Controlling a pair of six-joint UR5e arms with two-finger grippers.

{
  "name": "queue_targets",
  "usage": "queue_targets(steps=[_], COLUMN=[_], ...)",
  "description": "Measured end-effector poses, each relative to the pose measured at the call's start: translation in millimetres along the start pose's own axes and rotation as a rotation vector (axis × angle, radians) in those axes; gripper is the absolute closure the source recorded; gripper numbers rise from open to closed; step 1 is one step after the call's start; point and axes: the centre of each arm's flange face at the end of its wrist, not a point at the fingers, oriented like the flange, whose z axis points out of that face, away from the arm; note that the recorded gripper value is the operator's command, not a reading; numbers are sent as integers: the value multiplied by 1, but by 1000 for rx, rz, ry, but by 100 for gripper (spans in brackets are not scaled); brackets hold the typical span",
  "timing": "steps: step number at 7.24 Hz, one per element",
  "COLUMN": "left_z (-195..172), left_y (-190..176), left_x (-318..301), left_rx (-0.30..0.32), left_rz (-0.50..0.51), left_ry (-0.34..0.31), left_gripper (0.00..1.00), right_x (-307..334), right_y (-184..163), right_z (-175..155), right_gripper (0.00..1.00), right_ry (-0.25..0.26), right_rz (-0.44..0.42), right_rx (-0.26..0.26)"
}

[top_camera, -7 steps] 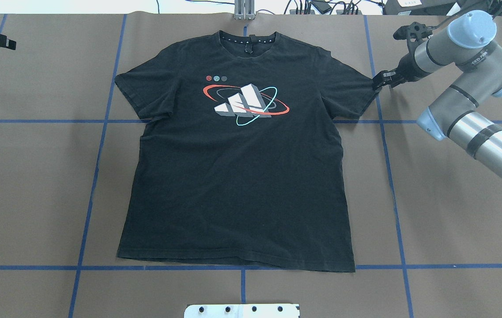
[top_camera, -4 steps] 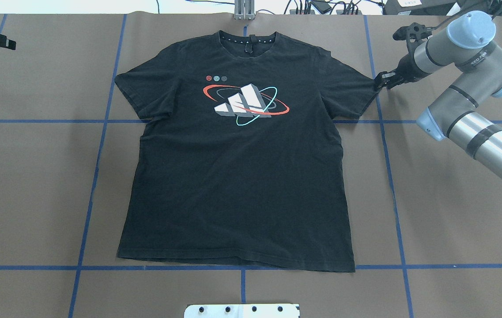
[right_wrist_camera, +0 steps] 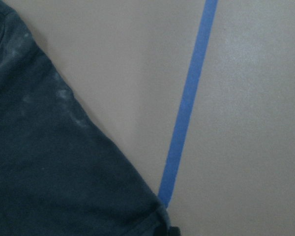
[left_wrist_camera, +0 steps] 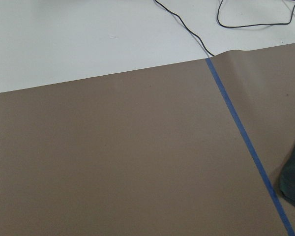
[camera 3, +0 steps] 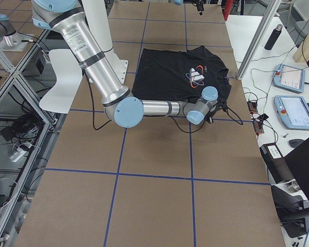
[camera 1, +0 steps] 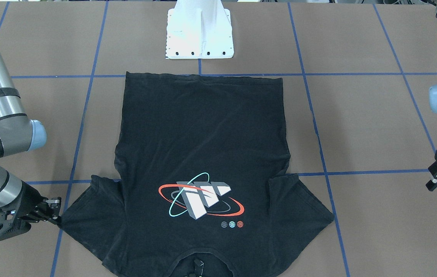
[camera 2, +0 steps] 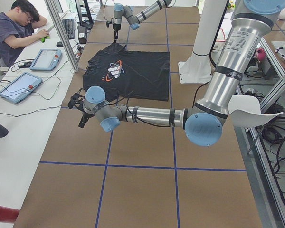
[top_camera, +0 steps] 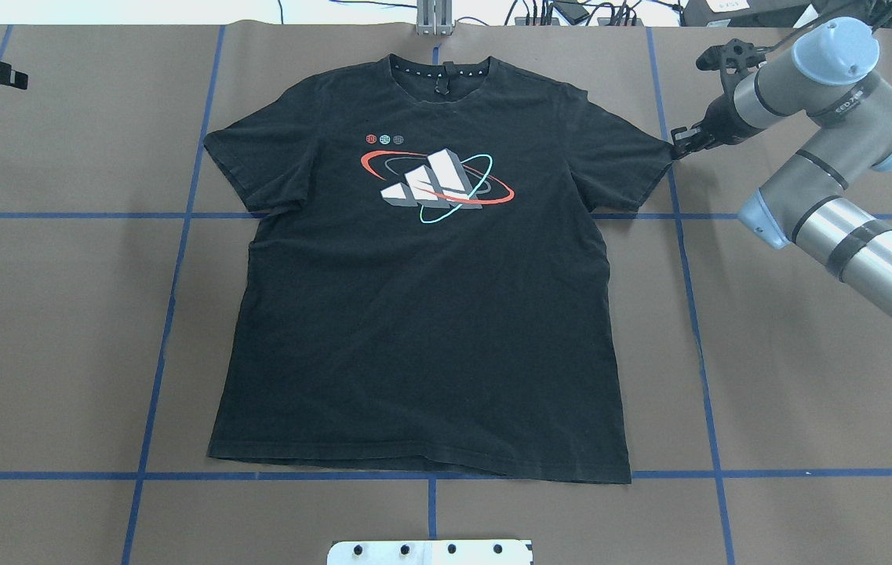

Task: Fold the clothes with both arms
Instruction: 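Move the right gripper to the sleeve nearest it and grasp it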

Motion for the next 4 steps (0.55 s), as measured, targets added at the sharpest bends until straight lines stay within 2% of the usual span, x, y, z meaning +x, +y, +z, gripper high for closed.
queue_targets(steps=[2, 4], left_z=[-1, -1], left_y=[-1, 0], left_x=[1, 0], left_rx=[2, 2], left_rz=[1, 1], left_ry=[1, 1], left_gripper=[0, 0], right_x=[-5, -6], right_y=[-9, -21], right_z=[-18, -50], right_gripper=[100, 100], right_ry=[-85, -214], right_rz=[2, 7], right_rx=[-38, -95])
